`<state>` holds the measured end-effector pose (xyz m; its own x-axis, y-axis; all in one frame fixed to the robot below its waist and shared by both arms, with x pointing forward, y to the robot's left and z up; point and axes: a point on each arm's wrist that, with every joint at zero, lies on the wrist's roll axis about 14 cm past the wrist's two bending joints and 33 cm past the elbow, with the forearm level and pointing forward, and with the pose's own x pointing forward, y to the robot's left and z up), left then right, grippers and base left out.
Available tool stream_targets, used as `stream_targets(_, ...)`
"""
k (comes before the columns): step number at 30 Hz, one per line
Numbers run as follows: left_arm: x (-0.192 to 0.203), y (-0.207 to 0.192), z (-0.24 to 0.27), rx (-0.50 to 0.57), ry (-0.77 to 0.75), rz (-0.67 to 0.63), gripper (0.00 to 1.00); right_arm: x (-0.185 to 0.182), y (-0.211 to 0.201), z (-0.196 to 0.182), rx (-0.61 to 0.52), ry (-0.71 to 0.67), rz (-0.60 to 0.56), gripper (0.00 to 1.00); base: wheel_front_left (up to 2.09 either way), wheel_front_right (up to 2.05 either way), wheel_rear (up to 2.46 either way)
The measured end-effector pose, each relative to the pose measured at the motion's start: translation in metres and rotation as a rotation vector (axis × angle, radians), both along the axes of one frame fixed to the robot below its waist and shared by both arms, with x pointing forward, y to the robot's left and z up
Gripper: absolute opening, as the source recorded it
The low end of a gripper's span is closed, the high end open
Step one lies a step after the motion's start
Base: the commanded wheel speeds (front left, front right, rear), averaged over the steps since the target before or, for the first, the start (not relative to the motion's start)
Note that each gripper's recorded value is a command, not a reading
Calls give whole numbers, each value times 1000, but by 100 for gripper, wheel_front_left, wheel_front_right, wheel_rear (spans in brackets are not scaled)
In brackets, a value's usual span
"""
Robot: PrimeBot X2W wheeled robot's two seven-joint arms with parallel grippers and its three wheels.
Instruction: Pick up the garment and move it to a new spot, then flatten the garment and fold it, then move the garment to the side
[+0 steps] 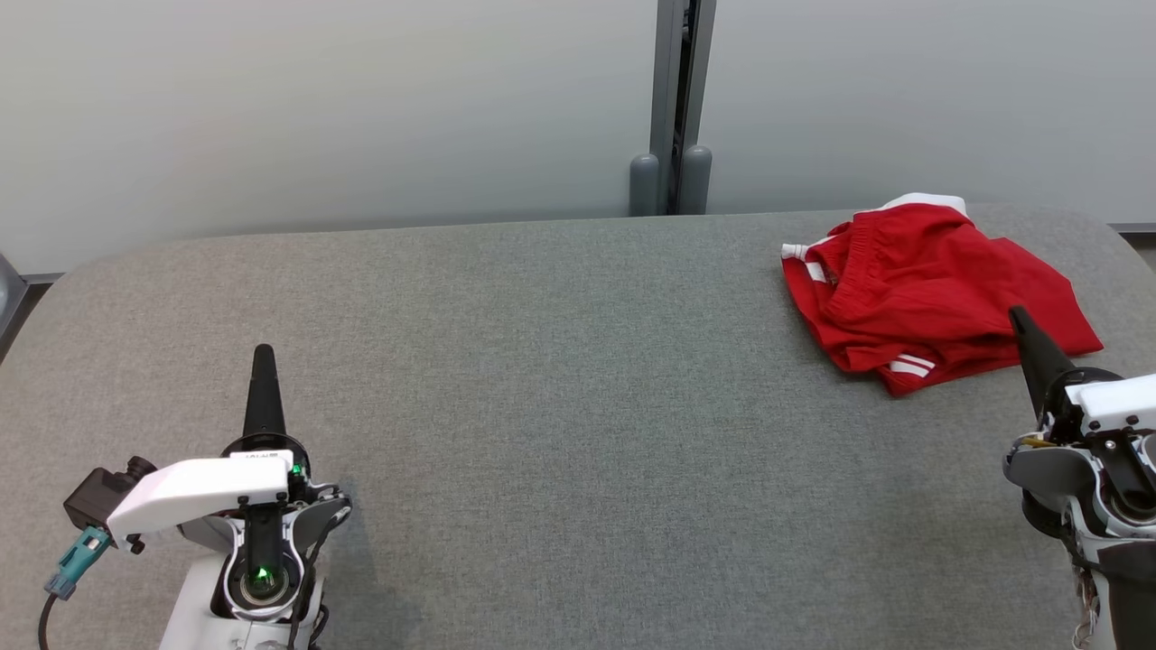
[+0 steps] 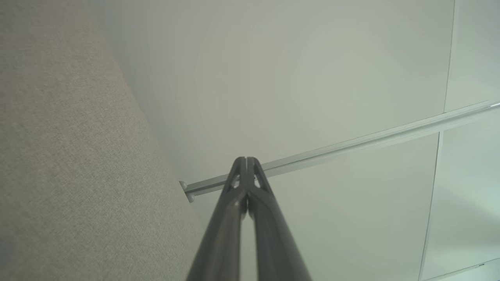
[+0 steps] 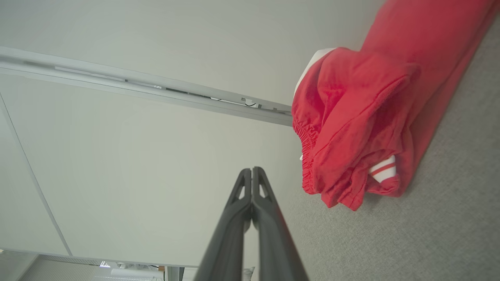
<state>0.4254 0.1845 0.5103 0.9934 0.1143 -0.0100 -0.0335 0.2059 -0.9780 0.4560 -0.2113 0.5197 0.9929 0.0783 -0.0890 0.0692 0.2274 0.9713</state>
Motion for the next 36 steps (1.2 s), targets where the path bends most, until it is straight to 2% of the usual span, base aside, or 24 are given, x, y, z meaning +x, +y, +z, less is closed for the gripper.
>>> stream_targets(32,15,-5,10,-207,-19,0,0,13,-1,19,238,-45,19,0,0,0,0)
stream_targets(36,15,-5,11,-211,-21,-1,0,14,-1,23,241,-53,23,0,0,0,0)
